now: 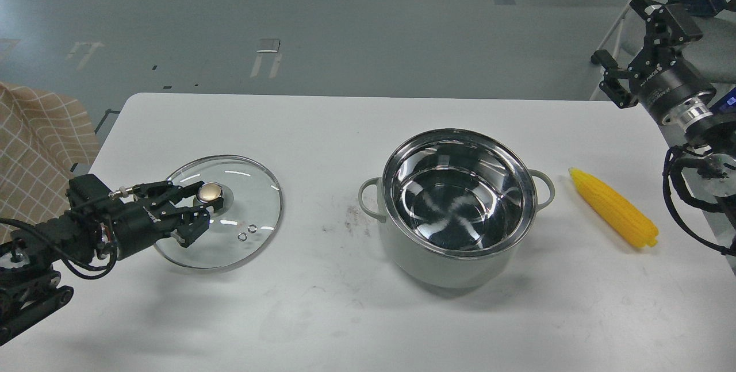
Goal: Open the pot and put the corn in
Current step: 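Lower the glass lid onto the table beside the pot, then open the left gripper and raise the left arm away from the lid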
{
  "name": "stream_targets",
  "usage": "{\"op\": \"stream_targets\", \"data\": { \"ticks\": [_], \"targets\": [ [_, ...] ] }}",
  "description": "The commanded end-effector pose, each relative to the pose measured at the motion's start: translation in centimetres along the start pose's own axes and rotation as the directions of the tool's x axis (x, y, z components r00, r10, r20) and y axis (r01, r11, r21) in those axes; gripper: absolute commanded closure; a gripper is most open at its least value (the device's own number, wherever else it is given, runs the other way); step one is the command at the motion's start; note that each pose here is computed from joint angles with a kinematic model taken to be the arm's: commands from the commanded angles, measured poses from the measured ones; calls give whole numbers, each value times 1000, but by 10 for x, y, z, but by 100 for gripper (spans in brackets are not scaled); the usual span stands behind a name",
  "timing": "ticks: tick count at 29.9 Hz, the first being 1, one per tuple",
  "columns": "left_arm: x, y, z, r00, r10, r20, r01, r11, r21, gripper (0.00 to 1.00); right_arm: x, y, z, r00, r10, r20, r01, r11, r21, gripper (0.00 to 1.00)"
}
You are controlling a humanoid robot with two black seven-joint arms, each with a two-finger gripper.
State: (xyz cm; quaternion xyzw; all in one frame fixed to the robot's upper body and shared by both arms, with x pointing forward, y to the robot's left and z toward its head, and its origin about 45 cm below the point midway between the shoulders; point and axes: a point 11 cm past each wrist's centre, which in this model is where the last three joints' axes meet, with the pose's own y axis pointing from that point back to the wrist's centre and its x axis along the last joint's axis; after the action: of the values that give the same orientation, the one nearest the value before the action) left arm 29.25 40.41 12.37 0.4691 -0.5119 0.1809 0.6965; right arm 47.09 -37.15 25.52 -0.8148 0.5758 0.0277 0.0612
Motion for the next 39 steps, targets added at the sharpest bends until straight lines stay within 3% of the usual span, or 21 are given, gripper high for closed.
{"op": "stream_targets", "data": {
  "ticks": [1, 2, 6, 8, 14, 17, 18, 19, 27, 31, 35, 39],
  "targets": [
    [0, 0, 0, 1000, -1, 1, 1, 1000, -1, 46, 0, 0, 0, 1000, -1, 1, 1, 1000, 0, 0],
    [0, 0, 0, 1000, -1, 1, 1, 1000, -1, 54, 0, 0, 0, 1000, -1, 1, 1, 1000, 0, 0],
    [0, 1, 0, 1000, -3, 2, 3, 1000, 0, 69, 0, 0, 0, 1000, -1, 1, 1, 1000, 0, 0],
    [0, 1, -1, 1000, -3, 3, 3, 1000, 1, 87, 0, 2, 4, 1000, 2, 3, -2, 1000, -7, 0],
    [1, 2, -2, 1000, -2, 5, 2, 1000, 4, 92, 1, 3, 5, 1000, 3, 4, -3, 1000, -9, 0],
    [5, 2, -4, 1000, 14, 4, -14, 1000, 10, 56, 0, 2, 4, 1000, 3, 4, -3, 1000, -8, 0],
    [6, 2, -4, 1000, 19, 7, -19, 1000, 10, 38, 0, 2, 4, 1000, 3, 4, -3, 1000, -8, 0],
    [6, 2, -4, 1000, 24, 9, -24, 1000, 10, 34, 0, 2, 4, 1000, 2, 5, -2, 1000, -6, 0],
    [6, 1, -3, 1000, 24, 9, -24, 1000, 9, 17, 1, 2, 4, 1000, 3, 4, -3, 1000, -7, 0],
    [13, 2, -5, 999, 42, 6, -42, 999, 12, 15, 1, 3, 4, 1000, 5, 3, -5, 1000, -7, 0],
    [65, 4, -16, 981, 185, -60, -183, 982, 48, 15, 1, 1, -1, 1000, 2, -1, -2, 1000, 1, 0],
    [147, -1, -16, 920, 319, -226, -320, 947, 32, 15, 2, -3, -15, 1000, -9, -13, 9, 1000, 25, 0]
  ]
}}
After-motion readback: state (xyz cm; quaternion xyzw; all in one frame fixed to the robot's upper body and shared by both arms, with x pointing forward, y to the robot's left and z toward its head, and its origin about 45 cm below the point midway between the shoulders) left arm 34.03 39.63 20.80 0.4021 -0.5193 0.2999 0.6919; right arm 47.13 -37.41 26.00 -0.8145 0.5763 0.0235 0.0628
